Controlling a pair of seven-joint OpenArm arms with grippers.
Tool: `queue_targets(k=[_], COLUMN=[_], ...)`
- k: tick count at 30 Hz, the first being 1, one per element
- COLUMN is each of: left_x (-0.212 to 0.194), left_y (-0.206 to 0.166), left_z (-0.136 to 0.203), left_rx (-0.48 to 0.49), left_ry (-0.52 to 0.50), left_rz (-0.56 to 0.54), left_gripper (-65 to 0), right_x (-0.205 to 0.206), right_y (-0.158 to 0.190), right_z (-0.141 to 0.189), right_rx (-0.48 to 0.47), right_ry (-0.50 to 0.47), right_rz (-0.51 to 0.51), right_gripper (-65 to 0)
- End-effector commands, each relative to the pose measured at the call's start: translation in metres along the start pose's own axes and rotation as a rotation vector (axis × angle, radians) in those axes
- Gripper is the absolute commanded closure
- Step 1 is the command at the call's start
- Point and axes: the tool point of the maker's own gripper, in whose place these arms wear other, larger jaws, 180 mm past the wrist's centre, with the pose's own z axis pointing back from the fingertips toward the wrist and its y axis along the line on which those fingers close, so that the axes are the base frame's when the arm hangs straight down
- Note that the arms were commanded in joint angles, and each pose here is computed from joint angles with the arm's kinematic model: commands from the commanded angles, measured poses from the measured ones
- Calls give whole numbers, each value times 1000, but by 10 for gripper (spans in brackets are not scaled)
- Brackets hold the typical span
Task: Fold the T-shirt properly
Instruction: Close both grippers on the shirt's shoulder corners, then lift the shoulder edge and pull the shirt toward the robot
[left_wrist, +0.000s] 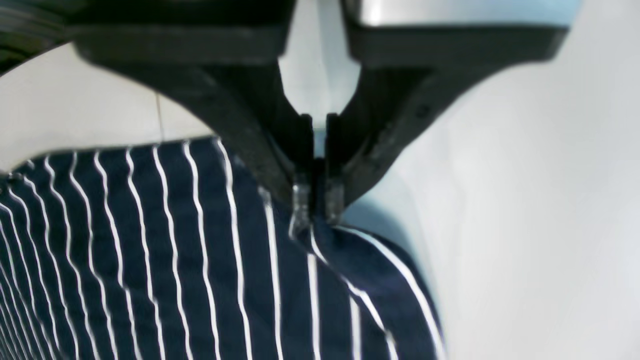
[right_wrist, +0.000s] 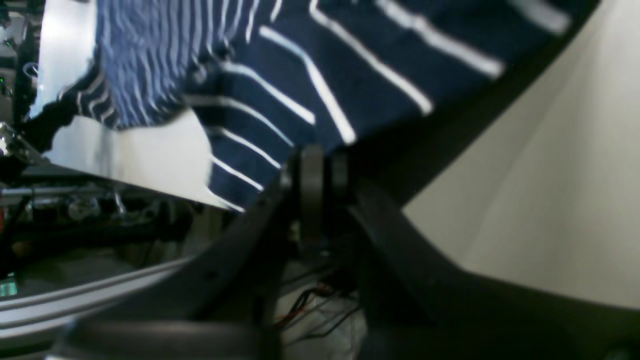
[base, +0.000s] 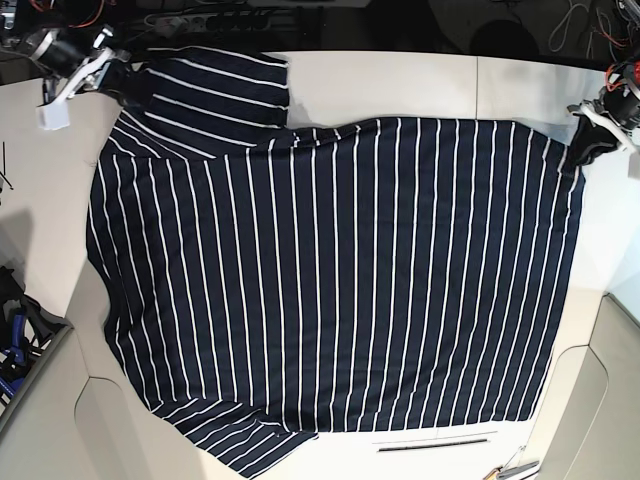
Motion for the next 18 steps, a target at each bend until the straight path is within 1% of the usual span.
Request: queue_targets(k=[1,3,5,8,12,18], left_x=[22,32,36,42,51,70], left_y=[4,13,16,17,19,21], left_z=[8,16,19,18,15,8], left_rx=[8,36,46,46,59,62], left_ry=[-57,-87,-91,-100,-115,-159], left_rz=[-31,-36,-47,-58,-82,-89], left_gripper=[0,0,0,0,0,0], right_x=[15,25,30,34,51,83], right_y=[3,2,2,5,8,7], right_z=[9,17,21,19,15,7], right_rx=[6,-6,-10,3,15,-10], right_ry=[-47,-82,-101,-112,-148,-198], right_rz=[27,40,46,50,76,144], right_gripper=[0,0,0,0,0,0])
